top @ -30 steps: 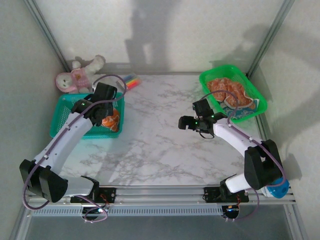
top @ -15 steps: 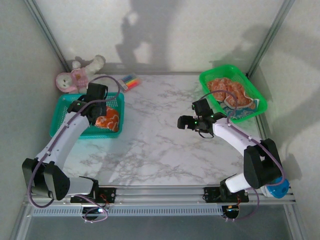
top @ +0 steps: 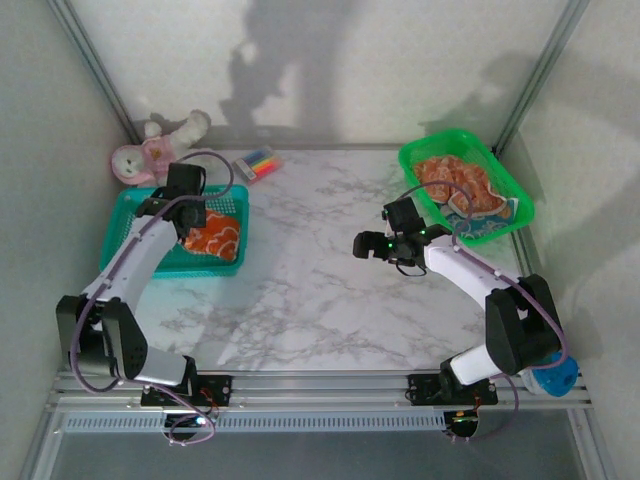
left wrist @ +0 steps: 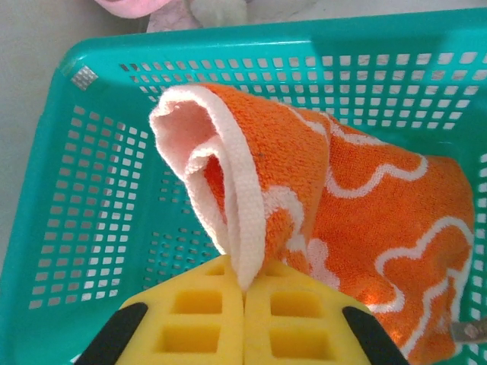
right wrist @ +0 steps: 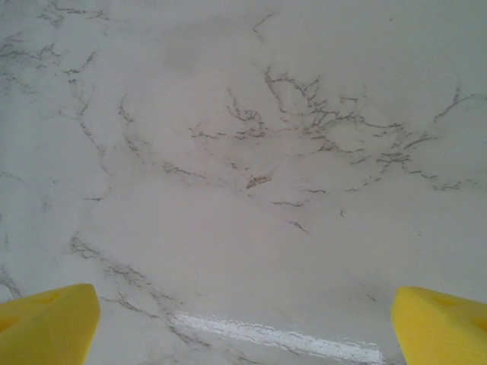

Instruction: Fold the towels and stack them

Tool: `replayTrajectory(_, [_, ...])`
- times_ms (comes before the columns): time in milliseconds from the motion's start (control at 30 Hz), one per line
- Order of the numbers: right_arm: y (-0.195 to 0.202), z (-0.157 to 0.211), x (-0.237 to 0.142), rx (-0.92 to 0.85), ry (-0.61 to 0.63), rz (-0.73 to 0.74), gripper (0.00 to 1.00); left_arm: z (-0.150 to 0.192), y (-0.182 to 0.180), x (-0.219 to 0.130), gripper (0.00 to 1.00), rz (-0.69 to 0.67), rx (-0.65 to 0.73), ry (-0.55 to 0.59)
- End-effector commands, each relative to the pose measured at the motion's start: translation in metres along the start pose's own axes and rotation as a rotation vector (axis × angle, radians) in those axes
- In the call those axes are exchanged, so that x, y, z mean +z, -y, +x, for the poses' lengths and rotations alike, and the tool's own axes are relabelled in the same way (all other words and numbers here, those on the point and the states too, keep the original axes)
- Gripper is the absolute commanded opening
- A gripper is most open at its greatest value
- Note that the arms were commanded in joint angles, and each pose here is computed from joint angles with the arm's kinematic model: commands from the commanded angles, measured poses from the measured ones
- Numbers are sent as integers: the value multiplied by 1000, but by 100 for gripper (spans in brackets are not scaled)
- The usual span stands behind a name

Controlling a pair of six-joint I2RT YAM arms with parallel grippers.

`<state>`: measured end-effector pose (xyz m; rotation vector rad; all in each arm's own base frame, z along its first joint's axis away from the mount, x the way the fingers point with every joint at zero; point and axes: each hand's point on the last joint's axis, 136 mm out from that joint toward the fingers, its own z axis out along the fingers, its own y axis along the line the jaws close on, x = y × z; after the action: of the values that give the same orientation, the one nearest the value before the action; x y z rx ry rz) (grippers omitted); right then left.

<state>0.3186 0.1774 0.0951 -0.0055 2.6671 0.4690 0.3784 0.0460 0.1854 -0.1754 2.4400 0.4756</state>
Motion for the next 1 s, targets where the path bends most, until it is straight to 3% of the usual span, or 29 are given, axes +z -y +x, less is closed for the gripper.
replayTrajectory(0, [0, 2, 3, 20, -11, -13, 99, 4, -3, 15, 0, 5, -16, -15])
replayTrajectory(333, [-1, 3, 6, 27, -18, -20, 99, 21, -7, 45, 3, -31, -23, -93])
replayTrajectory(433, [-1, 3, 7, 29, -19, -21, 99, 24, -17, 51, 23, -90, -28, -111])
replayTrajectory(500, [-1, 3, 6, 27, -17, -21, 99, 26, -26, 55, 24, -136, -30, -121])
replayTrajectory(567, [-1, 3, 5, 27, -15, -21, 99, 24, -35, 57, 44, -180, -39, -125])
replayTrajectory(667, [-1, 2, 4, 28, -12, -20, 99, 20, -47, 59, 51, -257, -46, -129])
replayTrajectory(733, [-1, 2, 4, 27, -10, -19, 99, 16, -55, 57, 65, -302, -61, -125])
replayTrajectory(967, [0, 2, 3, 26, -7, -14, 99, 8, -37, 44, 70, -150, -174, -102])
